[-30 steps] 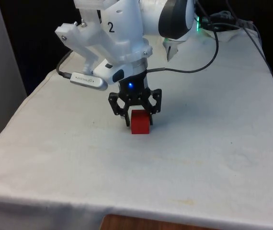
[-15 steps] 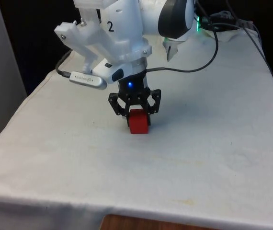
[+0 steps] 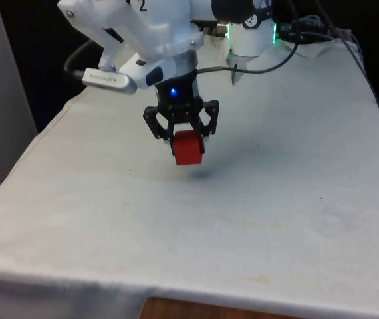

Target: Stack the two cubes.

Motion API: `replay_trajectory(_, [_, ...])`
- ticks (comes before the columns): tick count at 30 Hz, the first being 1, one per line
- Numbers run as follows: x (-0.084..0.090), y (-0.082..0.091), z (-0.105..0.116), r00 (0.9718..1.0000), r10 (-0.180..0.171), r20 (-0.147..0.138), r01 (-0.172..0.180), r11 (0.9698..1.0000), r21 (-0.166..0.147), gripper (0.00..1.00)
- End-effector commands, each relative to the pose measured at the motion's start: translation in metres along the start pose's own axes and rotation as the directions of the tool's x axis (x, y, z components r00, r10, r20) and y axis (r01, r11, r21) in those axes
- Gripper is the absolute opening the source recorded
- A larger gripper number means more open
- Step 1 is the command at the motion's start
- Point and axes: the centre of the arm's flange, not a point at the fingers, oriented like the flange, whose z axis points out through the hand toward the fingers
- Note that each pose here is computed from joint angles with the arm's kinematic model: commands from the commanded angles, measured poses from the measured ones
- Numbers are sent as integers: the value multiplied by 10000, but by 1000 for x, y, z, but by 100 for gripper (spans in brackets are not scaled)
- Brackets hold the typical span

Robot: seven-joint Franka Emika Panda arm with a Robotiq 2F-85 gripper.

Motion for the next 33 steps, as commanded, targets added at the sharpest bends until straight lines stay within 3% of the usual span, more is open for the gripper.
replay_trajectory(1, [0, 0, -4, 10000, -3, -2, 3, 10000, 8, 0])
replay_trajectory(10, [-3, 0, -31, 10000, -3, 59, 3, 10000, 67, 0])
replay_trajectory(21, [-4, 1, -49, 10000, 21, -46, -20, 9999, 170, 0])
replay_trajectory(29, [-12, 0, -66, 9999, -123, 105, 123, 9999, 30, 0])
replay_trajectory(30, [-9, 1, -63, 9999, -75, 96, 74, 9999, 132, 0])
replay_trajectory(33, [-17, -2, -71, 9995, -265, 183, 267, 9996, -124, 0])
